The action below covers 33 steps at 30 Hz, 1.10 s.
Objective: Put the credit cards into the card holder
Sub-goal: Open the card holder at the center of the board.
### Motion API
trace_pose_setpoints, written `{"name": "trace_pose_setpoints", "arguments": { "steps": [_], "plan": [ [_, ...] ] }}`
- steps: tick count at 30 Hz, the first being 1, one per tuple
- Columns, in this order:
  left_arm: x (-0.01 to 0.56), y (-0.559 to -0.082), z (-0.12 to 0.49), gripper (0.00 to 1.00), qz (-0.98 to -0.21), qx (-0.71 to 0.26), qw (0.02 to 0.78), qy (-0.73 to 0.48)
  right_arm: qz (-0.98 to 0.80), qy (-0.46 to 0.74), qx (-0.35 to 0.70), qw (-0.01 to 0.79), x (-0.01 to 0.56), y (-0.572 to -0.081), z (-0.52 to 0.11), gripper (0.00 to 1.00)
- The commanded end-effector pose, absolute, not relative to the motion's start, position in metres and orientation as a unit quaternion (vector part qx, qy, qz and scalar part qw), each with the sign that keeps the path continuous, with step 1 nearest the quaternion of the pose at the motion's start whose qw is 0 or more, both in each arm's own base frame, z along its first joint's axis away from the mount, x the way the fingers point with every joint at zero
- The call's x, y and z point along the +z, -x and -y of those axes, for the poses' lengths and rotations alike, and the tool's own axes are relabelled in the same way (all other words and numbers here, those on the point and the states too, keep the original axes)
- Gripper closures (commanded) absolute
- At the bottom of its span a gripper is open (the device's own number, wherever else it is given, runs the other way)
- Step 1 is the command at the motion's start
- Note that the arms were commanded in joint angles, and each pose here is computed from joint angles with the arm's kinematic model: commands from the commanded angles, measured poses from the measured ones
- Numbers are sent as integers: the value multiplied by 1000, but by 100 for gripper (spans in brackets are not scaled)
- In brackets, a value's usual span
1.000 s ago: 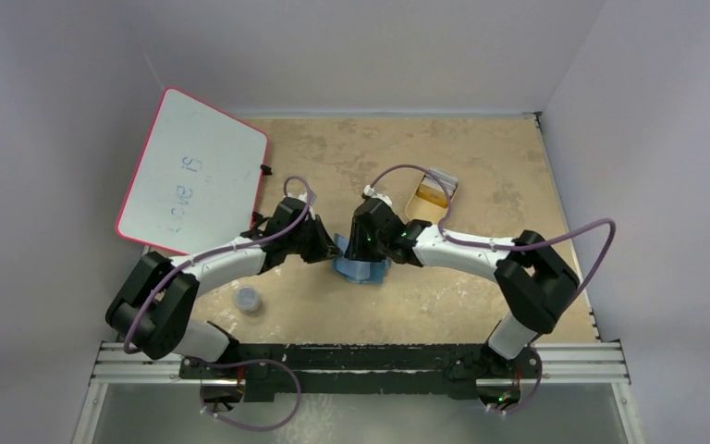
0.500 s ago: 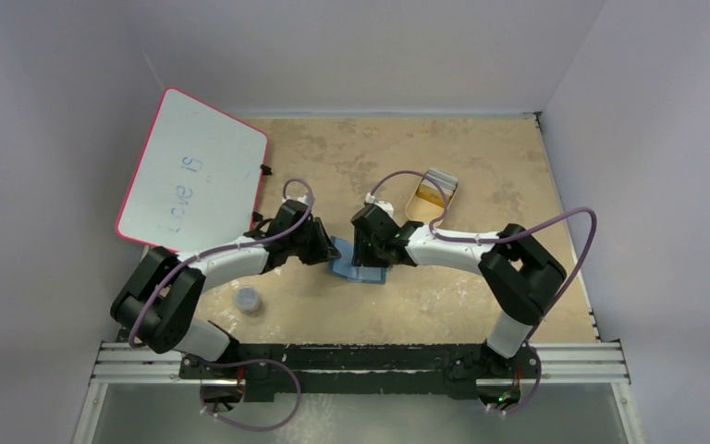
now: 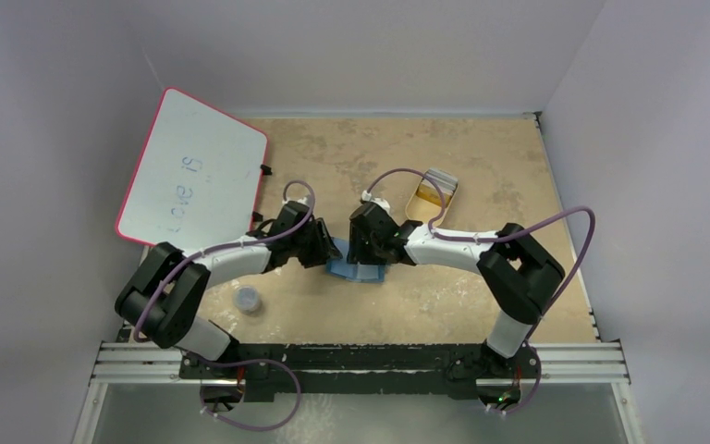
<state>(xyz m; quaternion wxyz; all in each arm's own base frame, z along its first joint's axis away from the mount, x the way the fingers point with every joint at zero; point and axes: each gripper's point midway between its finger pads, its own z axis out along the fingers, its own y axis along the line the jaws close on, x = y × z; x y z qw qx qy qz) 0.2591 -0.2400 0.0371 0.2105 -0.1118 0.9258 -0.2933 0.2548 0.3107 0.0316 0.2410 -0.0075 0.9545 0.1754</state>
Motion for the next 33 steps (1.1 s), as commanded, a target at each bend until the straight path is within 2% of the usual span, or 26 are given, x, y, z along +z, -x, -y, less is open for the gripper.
{"name": "trace_pose_setpoints", "arguments": {
  "steps": [1,4,7,9,16,25,30,33],
  "plan": [
    [43,-275,245,60,-922,-290,238,96,-948,20,194,253,38,-261,-323,51],
    [41,-276,245,62,-924,-284,237,92,-950,20,177,257,37,-262,-316,51],
    [42,-278,241,79,-927,-273,242,90,-954,13,155,258,35,-262,-301,52],
    [43,-279,238,83,-929,-265,245,88,-954,2,157,257,35,-262,-292,53],
    [33,-278,234,86,-935,-246,239,87,-950,-4,163,268,40,-260,-274,55],
    [43,-271,259,100,-914,-326,217,102,-959,-18,111,260,21,-262,-253,57],
    [57,-272,261,100,-898,-356,228,125,-957,-16,97,272,10,-258,-240,59],
    [74,-274,267,100,-887,-379,234,121,-954,-7,109,279,19,-258,-242,56]
  ]
}}
